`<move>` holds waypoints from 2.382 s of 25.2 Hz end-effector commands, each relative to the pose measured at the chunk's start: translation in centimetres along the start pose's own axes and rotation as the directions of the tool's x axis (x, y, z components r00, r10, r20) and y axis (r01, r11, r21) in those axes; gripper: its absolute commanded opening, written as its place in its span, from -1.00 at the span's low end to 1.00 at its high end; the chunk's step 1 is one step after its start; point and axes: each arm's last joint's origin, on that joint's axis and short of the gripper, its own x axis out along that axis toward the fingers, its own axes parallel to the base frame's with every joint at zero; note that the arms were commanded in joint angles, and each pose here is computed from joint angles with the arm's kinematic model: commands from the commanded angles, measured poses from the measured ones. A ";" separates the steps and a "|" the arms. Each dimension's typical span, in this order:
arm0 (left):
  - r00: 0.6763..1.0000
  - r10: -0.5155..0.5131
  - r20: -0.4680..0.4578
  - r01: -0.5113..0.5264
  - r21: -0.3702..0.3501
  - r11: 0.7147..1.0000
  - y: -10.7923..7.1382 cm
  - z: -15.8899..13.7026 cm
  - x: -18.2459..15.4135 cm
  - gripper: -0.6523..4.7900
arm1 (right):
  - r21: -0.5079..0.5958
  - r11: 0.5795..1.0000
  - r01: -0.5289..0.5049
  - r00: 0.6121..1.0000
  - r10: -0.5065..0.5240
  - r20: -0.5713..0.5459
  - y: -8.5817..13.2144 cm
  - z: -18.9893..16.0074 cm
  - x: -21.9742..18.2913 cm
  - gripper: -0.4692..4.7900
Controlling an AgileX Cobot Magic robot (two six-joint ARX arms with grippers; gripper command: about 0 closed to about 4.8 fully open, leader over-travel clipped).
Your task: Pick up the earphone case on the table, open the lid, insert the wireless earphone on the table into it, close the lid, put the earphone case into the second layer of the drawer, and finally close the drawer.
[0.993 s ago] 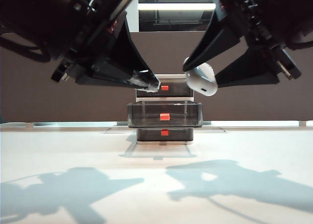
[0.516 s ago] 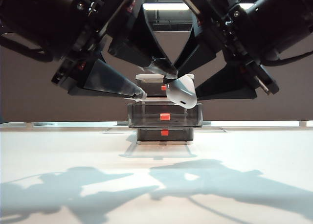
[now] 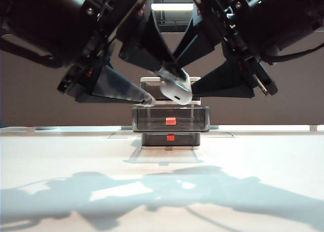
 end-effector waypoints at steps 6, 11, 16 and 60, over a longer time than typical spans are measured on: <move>0.999 -0.016 0.035 0.016 -0.014 1.000 0.0 0.2 0.5 0.39 | -0.016 1.000 -0.027 1.000 0.027 0.015 0.8 0.0 0.1 -0.26; 0.998 -0.023 0.057 0.024 -0.011 1.000 -0.1 0.4 0.5 0.38 | -0.013 1.000 -0.027 1.000 0.026 -0.010 0.7 -0.2 0.1 -0.26; 0.997 -0.028 0.072 0.029 -0.008 1.000 -0.1 0.5 0.5 0.35 | -0.015 0.999 -0.048 0.999 0.047 -0.024 0.9 -0.4 0.1 -0.26; 0.997 -0.028 0.071 0.026 0.019 0.999 -0.1 0.5 0.5 -0.78 | 0.037 0.991 -0.126 0.987 0.129 -0.096 1.2 -0.7 0.0 0.50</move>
